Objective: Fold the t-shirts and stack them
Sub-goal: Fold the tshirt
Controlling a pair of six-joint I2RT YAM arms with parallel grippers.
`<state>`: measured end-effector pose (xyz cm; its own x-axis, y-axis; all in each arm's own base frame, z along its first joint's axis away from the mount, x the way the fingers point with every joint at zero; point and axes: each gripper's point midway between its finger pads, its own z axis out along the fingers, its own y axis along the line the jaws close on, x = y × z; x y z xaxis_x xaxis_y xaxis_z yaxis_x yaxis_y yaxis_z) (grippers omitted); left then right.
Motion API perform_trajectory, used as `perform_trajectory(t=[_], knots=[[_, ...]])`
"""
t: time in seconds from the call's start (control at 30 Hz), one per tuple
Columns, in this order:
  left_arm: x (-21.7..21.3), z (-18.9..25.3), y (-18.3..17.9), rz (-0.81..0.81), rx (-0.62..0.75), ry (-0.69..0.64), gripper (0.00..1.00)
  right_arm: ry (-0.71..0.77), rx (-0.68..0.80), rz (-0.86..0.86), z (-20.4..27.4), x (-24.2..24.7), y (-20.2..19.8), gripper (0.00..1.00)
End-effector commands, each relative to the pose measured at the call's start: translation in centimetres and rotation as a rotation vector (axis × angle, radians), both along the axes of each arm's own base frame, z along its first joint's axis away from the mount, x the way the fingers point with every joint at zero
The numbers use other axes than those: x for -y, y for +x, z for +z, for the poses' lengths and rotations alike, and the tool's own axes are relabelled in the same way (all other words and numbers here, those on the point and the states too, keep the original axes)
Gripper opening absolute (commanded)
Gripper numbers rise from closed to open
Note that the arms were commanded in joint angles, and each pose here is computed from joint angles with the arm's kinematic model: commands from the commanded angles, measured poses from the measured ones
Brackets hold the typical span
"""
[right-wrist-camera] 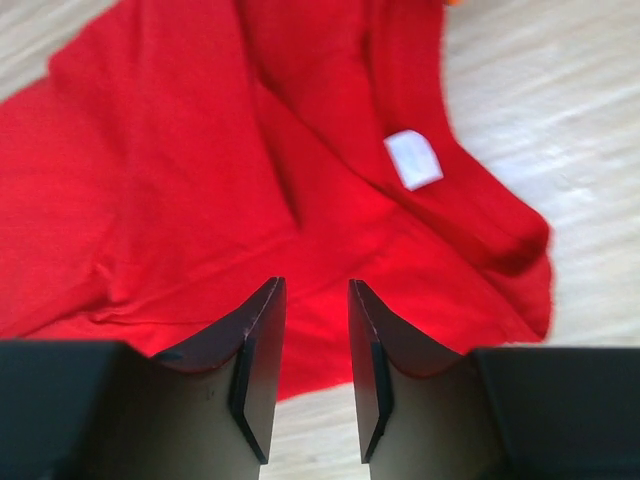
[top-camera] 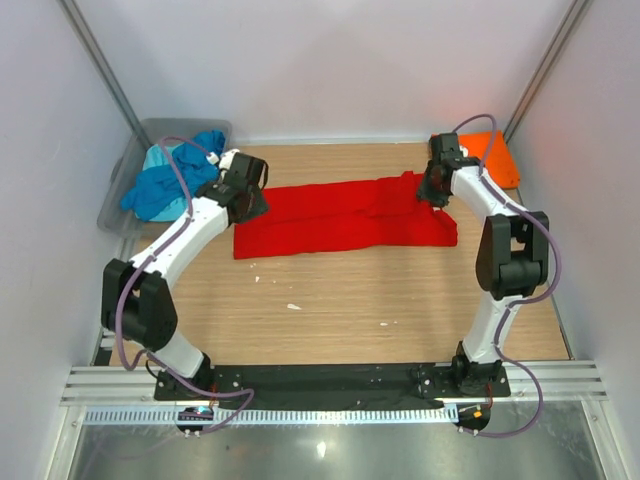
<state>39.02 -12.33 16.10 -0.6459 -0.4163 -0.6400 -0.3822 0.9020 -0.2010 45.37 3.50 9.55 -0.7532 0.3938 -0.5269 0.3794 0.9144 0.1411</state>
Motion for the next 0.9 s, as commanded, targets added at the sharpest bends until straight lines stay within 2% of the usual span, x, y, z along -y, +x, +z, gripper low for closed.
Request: perform_trajectory(t=[0.0, 0.17, 0.37, 0.87], knots=[[4.9, 2.7, 0.8, -0.381, 0.145, -0.103, 0.4, 0.08, 0.068, 0.05, 0.2, -1.8, 3.2, 0.39], [8.6, 2.1, -1.1, -0.568, 0.12, -0.257, 0.43, 0.055, 0.048, 0.061, -1.3, -1.6, 4.2, 0.41], [10.8, 1.6, -1.4, -0.62, 0.081, -0.37, 0.43, 0.103, 0.042, 0.069, -2.1, -2.5, 5.3, 0.41], [10.5, 1.1, -1.5, -0.606, 0.066, -0.367, 0.44, 0.117, -0.008, 0.041, -3.9, -2.6, 4.5, 0.41]])
